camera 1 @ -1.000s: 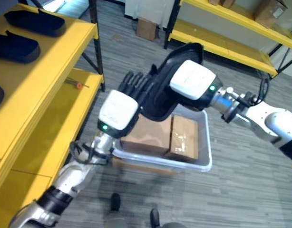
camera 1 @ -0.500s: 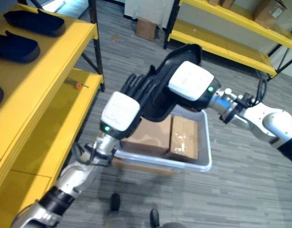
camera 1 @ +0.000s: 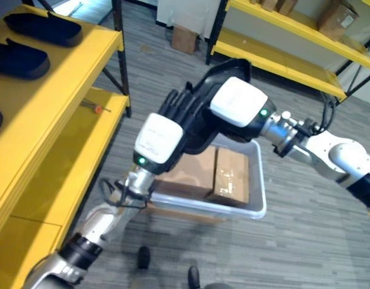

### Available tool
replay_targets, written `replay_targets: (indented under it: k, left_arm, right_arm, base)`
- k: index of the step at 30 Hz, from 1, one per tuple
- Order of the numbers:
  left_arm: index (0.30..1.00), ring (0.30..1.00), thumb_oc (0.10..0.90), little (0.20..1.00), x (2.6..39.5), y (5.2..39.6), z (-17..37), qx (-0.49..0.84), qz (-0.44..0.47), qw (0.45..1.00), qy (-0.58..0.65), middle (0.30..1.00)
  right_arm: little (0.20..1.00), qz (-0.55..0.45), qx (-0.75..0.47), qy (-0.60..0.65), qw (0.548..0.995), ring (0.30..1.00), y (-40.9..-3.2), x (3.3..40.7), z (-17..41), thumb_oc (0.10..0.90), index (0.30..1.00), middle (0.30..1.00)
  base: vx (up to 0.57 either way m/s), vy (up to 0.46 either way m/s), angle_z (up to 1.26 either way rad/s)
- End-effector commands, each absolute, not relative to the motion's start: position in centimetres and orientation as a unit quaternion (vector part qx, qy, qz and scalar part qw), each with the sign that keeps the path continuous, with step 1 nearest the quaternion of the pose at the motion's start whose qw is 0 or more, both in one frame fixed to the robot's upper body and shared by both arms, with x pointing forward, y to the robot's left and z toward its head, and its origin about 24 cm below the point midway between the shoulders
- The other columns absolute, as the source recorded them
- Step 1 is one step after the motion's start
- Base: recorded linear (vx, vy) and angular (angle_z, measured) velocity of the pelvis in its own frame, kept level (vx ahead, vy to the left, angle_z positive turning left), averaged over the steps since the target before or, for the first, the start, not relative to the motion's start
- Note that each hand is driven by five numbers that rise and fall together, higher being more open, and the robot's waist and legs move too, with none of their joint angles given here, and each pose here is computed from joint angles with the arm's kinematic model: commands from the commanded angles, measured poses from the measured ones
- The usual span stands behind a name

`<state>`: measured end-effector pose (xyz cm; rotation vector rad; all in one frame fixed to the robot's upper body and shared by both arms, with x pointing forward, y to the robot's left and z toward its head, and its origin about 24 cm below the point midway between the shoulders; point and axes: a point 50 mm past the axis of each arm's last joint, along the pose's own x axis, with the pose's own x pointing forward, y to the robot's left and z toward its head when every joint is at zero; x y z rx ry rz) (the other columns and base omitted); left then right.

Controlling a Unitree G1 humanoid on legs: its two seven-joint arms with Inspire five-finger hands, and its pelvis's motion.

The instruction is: Move parts from the plastic box to the shelf.

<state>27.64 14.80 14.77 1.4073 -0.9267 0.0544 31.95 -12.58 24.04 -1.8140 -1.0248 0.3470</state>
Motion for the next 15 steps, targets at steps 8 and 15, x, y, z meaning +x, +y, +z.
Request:
replay_targets:
  k: [8,15]
  left_arm:
    - [1.0,1.0,0.9,1.0,27.93,11.71,16.88,0.555,0.025,0.678,-0.481,1.0]
    - [0.3,0.3,0.4,0.3,28.03,11.47,16.83,0.553,0.025,0.681,-0.48,0.3]
  right_arm:
    - [0.3,0.028,-0.679,-0.487,0.548,0.3,-12.0,32.52,29.29,0.4,0.3,0.3]
    - [0.3,0.027,-0.676,-0.486,0.553,0.3,-12.05,32.51,29.16,0.4,0.3,0.3]
  base:
    - [0.0,0.0,0.0]
    - [0.0,0.0,0.0]
